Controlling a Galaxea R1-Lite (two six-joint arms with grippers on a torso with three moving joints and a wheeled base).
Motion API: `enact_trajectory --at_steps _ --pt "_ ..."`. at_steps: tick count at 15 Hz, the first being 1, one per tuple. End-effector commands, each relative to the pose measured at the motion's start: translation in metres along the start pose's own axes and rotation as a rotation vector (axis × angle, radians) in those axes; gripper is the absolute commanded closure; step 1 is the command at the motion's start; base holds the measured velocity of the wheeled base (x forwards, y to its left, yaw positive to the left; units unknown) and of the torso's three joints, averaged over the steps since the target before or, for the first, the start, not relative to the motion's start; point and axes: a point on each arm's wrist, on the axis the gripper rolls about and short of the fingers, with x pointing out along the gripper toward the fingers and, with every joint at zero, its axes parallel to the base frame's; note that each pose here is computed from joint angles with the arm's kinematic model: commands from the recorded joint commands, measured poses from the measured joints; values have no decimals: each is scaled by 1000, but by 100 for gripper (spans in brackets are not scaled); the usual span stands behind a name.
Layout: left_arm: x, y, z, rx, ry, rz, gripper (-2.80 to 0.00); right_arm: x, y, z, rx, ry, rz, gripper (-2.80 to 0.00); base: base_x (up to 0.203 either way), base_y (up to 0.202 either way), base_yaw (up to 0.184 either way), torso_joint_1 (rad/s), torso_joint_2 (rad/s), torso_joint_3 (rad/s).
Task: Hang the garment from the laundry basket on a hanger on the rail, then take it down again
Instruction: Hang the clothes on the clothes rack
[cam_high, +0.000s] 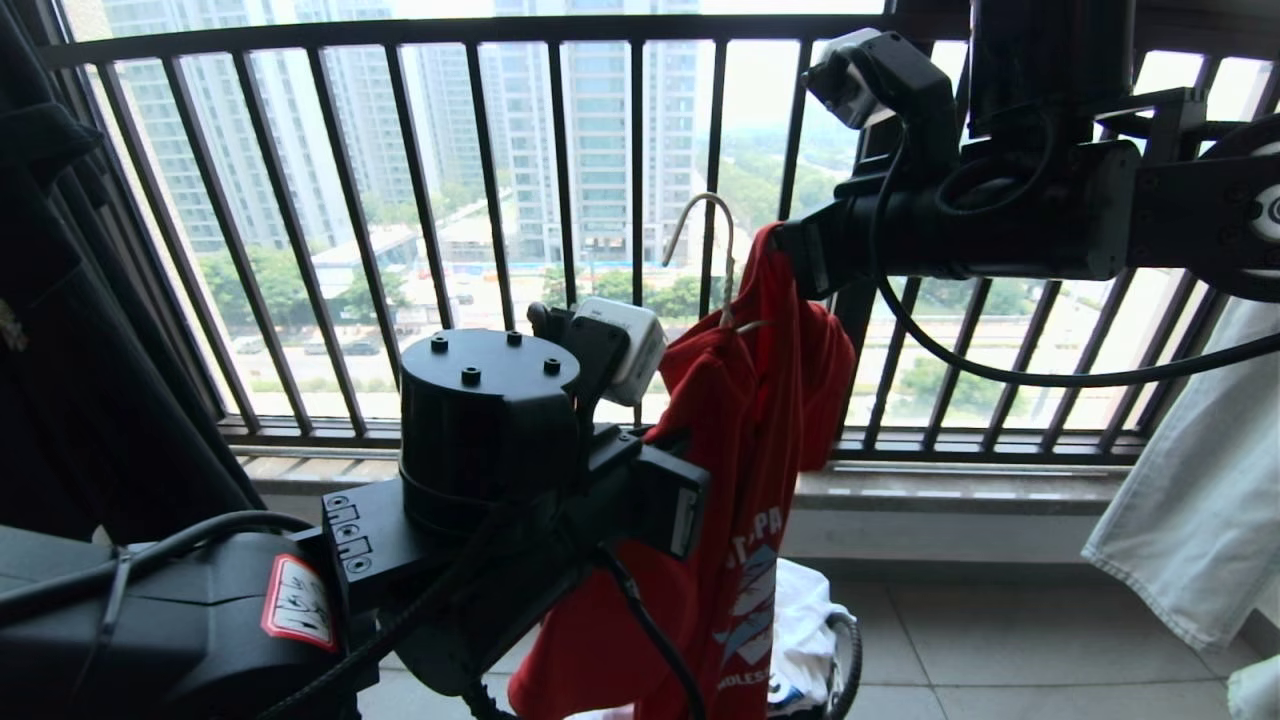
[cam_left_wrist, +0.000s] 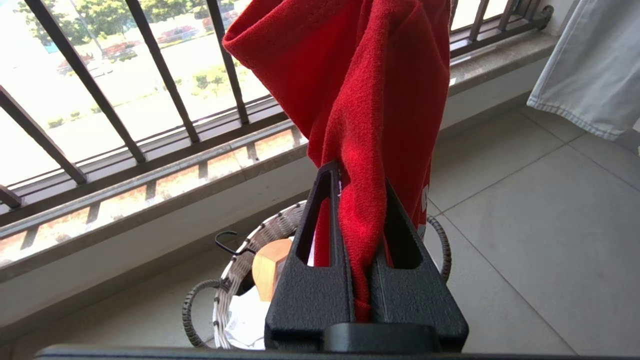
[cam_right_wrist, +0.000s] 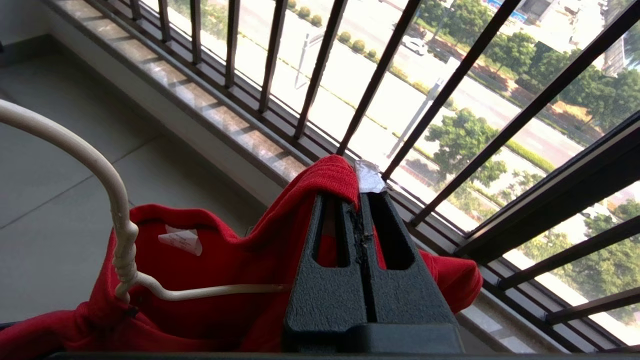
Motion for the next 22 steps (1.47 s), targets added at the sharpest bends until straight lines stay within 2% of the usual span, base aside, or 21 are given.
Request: enact_trajectory --at_steps 1,3,6,13,22 --pt "2 -1 2 -13 -35 5 0 5 10 4 -13 68 -13 0 0 0 0 0 0 0" --pt "7 -1 1 -11 -58 52 0 4 15 5 -23 109 -33 0 0 0 0 0 0 0" --pt "10 -2 1 -4 -79 59 0 2 22 6 -36 143 -38 0 0 0 0 0 0 0" --pt "17 -4 -8 5 -53 61 0 3 41 12 -31 126 -30 0 0 0 0 0 0 0" --pt "22 -4 -4 -24 -125 80 0 -3 50 17 -41 118 -42 0 0 0 0 0 0 0"
